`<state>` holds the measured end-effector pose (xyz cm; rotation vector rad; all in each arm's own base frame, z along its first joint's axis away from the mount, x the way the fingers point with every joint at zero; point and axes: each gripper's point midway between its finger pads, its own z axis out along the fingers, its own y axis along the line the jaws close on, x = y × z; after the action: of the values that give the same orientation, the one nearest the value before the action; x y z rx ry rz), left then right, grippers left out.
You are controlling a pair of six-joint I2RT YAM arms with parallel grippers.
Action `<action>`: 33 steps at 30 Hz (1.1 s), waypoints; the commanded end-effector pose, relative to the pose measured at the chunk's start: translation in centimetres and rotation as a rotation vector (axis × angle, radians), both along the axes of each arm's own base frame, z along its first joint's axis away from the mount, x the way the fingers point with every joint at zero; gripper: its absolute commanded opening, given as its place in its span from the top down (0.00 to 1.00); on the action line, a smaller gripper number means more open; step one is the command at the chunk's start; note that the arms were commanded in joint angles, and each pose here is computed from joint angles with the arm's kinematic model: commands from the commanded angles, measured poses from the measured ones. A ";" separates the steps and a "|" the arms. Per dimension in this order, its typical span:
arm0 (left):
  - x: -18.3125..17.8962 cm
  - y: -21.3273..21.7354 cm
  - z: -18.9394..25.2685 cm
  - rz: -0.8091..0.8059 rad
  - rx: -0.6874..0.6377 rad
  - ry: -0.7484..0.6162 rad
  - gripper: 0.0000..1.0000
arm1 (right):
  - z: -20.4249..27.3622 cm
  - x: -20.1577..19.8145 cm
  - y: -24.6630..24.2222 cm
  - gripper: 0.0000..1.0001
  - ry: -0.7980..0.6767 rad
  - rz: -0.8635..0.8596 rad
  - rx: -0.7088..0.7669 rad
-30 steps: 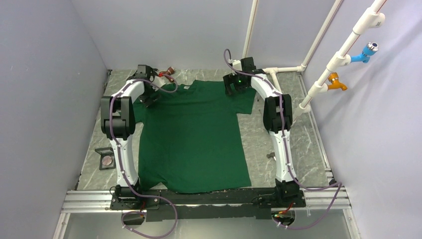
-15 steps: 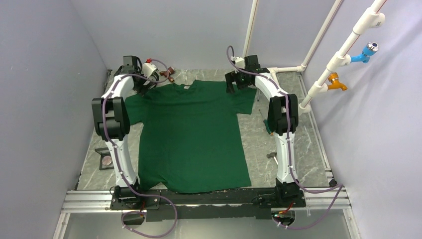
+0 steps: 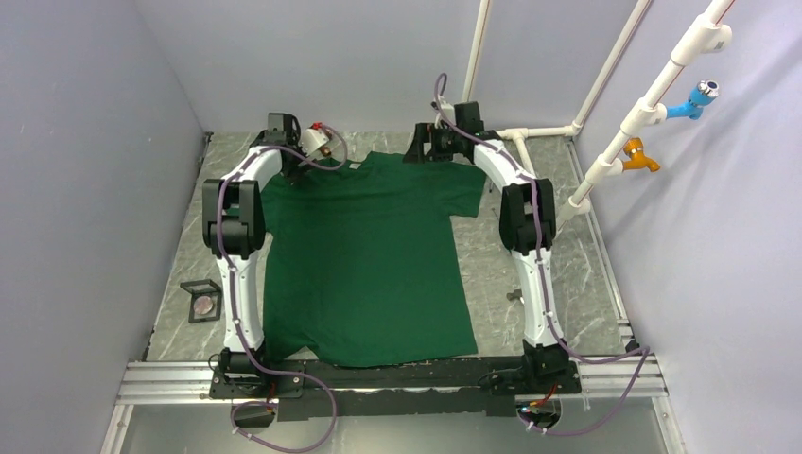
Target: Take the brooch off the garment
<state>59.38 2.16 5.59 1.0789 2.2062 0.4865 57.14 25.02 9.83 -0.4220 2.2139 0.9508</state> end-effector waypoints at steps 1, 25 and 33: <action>1.6 0.3 0.4 -0.021 0.050 -0.037 0.01 | -0.3 0.7 2.8 0.02 -0.007 0.016 0.057; 4.9 0.9 1.3 -0.004 0.123 -0.146 0.01 | -2.1 4.8 1.3 0.02 -0.016 -0.179 0.083; 0.6 -1.9 13.6 0.016 -0.144 -0.249 0.00 | 9.0 0.9 2.9 0.00 -0.214 -0.012 0.116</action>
<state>61.86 2.01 7.43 1.0518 2.1254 0.5630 59.29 27.00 6.50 -0.2362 2.2132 0.9835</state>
